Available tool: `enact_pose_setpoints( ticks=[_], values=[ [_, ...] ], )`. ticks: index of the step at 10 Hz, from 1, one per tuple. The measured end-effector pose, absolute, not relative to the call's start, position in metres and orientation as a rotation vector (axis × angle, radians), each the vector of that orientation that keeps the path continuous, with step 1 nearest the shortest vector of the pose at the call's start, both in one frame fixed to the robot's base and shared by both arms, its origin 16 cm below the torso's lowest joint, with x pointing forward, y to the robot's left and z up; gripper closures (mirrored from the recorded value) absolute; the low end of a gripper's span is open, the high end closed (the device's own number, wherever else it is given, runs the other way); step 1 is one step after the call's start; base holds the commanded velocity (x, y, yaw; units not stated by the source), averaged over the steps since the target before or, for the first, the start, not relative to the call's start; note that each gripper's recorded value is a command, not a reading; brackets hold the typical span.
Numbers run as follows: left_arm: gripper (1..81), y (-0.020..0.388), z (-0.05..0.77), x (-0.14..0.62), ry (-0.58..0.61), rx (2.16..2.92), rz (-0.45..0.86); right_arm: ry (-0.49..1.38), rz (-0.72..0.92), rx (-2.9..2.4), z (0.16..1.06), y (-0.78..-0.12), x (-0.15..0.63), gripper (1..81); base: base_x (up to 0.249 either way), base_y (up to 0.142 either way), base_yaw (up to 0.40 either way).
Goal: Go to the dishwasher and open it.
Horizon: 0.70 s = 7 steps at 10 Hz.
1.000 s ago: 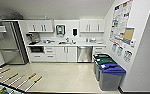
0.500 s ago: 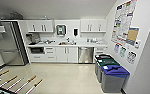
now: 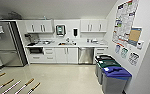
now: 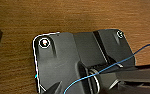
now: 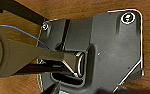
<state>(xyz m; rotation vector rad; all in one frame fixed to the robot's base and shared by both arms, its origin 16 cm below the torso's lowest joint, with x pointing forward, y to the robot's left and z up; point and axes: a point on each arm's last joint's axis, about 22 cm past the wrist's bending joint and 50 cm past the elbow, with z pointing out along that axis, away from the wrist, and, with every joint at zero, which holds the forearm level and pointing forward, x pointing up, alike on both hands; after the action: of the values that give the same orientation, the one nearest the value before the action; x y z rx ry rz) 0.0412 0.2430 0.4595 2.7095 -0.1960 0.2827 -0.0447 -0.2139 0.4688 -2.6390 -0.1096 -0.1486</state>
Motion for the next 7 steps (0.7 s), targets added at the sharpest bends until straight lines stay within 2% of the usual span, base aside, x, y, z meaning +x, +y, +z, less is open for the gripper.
enact_pose_setpoints(
  ticks=[7],
  values=[
    [1.0,0.243,0.4595,0.0411,-0.196,2.709,0.283,-0.109,-0.148,-2.639,0.4688,-0.2134,-0.0455,1.0,0.123,0.0,0.0]
  ],
)
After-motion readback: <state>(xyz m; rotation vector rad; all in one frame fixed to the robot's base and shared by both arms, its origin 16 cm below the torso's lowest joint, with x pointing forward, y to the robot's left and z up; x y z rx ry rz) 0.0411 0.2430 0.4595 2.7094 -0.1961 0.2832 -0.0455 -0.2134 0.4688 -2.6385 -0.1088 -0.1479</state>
